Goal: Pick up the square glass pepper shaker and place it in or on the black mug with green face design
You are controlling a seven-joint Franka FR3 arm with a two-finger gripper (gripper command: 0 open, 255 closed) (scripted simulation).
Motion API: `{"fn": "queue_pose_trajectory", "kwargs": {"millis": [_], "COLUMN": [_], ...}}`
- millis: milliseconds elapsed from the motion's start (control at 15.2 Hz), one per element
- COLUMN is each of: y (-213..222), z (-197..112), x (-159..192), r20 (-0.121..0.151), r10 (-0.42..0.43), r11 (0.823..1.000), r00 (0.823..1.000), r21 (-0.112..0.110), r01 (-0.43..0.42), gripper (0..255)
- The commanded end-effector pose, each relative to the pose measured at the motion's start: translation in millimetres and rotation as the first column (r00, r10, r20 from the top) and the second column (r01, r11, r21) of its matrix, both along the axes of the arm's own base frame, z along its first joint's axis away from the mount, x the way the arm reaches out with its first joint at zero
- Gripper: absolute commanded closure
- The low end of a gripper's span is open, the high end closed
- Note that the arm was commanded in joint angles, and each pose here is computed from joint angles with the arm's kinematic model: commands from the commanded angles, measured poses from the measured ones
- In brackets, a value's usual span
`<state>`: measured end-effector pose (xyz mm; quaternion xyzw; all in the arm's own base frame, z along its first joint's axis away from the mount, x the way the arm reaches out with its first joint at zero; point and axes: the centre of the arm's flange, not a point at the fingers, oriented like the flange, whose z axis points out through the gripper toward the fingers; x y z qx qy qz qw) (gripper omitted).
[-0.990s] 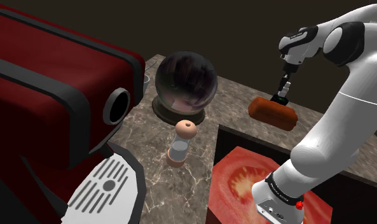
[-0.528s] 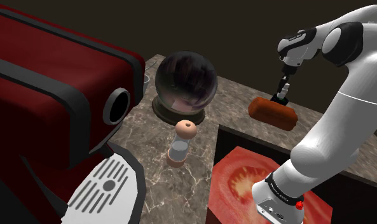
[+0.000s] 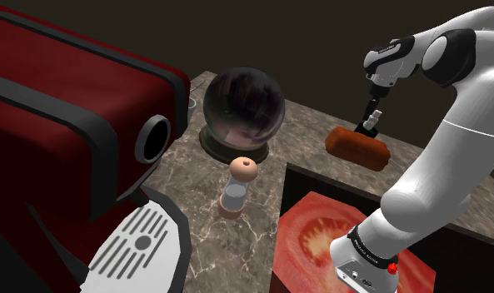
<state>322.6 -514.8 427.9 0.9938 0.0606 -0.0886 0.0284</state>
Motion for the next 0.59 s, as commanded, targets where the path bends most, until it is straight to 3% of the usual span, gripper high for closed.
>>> {"fn": "queue_pose_trajectory", "kwargs": {"millis": [0,198,528], "y": [1,3,3], "z": [13,49,49], "x": [2,9,9], "r20": [0.0,0.0,0.0], "r10": [0.0,0.0,0.0], "r11": [1.0,1.0,1.0], "r00": [1.0,1.0,1.0], "r21": [0.0,0.0,0.0], "r01": [0.0,0.0,0.0], "gripper": [0,0,0]}}
